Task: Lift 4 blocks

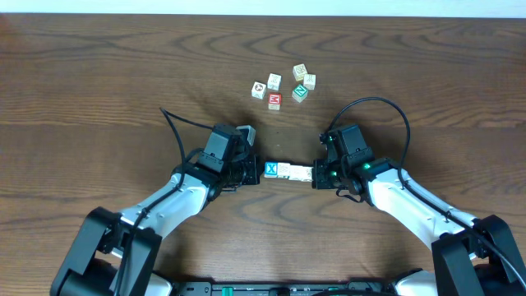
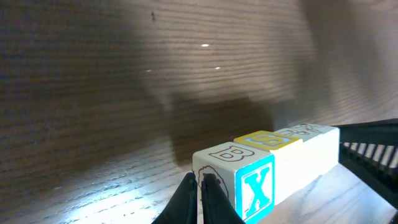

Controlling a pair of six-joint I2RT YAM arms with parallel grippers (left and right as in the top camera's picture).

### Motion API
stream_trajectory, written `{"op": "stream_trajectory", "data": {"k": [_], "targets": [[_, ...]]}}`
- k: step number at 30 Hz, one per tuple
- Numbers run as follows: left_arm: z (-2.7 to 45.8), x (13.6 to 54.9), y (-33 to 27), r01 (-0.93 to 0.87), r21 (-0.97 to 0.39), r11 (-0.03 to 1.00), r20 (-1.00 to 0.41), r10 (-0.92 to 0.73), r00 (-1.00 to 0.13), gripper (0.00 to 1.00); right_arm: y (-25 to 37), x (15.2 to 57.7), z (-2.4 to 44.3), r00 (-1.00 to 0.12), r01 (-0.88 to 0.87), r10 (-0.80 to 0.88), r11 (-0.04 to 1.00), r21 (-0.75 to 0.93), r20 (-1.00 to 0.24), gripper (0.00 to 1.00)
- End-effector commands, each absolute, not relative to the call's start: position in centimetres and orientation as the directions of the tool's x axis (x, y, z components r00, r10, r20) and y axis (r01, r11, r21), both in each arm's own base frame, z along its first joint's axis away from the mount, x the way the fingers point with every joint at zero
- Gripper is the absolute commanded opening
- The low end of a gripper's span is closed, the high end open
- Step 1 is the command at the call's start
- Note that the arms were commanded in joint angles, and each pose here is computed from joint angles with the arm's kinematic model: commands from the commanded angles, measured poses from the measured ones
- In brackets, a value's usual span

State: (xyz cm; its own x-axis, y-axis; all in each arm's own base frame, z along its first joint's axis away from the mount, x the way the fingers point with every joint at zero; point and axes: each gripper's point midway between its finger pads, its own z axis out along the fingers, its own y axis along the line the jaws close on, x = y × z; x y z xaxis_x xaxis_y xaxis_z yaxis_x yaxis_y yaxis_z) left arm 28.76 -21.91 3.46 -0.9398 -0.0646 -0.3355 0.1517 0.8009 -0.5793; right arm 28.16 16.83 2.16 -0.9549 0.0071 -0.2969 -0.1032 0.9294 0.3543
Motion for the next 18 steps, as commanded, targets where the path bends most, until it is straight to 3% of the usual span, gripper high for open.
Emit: {"op": "stream_trajectory", "data": {"k": [1, 18], "targets": [[7.2, 27.8, -25.6, 0.260, -0.691, 0.674, -0.343, 0.010, -0.939, 0.07, 21.6, 27.9, 5.3, -0.951, -0.222, -0.061, 0.817, 0.533, -0.302, 0.01], [7.1, 27.7, -25.6, 0.255, -0.690, 0.677, -0.337, 0.011, -0.941, 0.07, 22.0, 28.5, 6.4, -0.944, -0.243, -0.071, 0.811, 0.533, -0.323, 0.01]]}}
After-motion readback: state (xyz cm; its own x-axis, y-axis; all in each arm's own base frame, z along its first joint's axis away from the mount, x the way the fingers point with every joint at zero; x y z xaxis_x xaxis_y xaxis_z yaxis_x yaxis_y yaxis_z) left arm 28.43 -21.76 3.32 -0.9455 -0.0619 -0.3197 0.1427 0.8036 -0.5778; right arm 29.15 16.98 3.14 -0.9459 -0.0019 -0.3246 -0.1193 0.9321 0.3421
